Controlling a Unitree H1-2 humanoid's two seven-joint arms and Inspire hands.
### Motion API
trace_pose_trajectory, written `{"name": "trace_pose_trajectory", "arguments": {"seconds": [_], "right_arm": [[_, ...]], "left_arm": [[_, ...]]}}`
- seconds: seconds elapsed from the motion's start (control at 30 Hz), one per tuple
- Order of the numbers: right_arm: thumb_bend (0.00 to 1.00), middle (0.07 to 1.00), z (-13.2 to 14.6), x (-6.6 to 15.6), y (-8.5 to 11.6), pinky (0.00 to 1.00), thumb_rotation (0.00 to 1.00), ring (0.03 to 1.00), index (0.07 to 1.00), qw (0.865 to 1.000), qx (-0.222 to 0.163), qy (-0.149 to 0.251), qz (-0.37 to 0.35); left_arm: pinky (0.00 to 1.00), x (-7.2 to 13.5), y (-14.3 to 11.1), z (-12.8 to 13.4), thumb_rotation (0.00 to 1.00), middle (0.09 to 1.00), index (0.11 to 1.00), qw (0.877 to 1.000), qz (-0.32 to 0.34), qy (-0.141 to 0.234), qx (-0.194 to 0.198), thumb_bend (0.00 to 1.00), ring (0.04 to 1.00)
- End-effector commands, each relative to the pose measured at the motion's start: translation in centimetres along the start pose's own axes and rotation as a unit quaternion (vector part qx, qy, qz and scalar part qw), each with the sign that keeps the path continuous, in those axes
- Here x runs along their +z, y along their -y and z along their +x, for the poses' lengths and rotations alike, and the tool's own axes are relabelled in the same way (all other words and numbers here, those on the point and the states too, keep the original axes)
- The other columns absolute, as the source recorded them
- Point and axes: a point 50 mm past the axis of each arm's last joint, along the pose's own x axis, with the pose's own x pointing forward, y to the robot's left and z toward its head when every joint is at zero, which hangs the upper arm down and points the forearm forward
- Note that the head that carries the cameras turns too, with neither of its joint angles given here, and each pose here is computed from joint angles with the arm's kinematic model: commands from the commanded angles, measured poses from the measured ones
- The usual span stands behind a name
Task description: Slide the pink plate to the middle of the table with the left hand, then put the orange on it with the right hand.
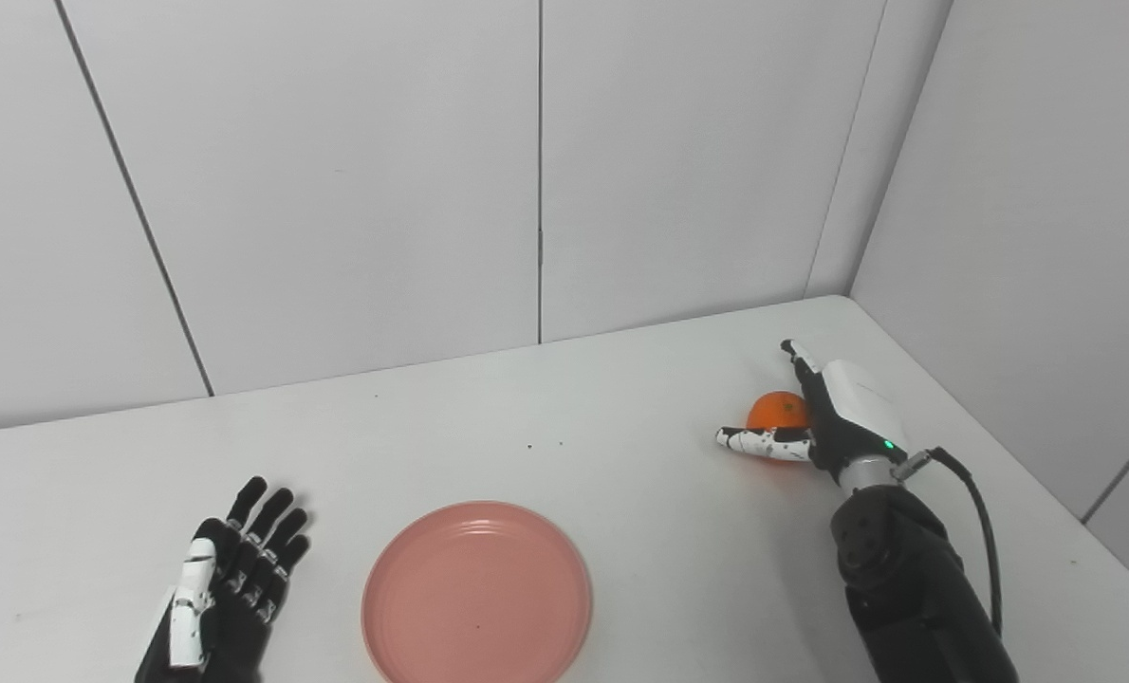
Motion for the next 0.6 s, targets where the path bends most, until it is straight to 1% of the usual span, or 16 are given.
{"name": "trace_pose_trajectory", "arguments": {"seconds": [0.0,0.2,0.57], "right_arm": [[1.00,0.898,1.06,0.89,2.12,0.71,0.47,0.833,0.910,1.000,-0.029,0.010,-0.003],[1.00,0.880,1.21,0.71,1.99,0.73,0.49,0.836,0.891,1.000,-0.013,0.005,-0.010],[1.00,0.867,1.18,0.30,2.44,0.70,0.49,0.823,0.891,1.000,0.007,-0.010,-0.026]], "left_arm": [[0.98,-1.41,-0.87,-0.76,1.00,0.955,0.946,0.999,-0.004,-0.047,0.017,0.31,0.953],[0.97,-1.35,-0.88,-0.65,1.00,0.952,0.943,0.999,-0.006,-0.048,0.019,0.30,0.949],[0.97,-1.27,-1.10,-0.64,1.00,0.953,0.945,0.999,-0.009,-0.049,0.018,0.30,0.947]]}}
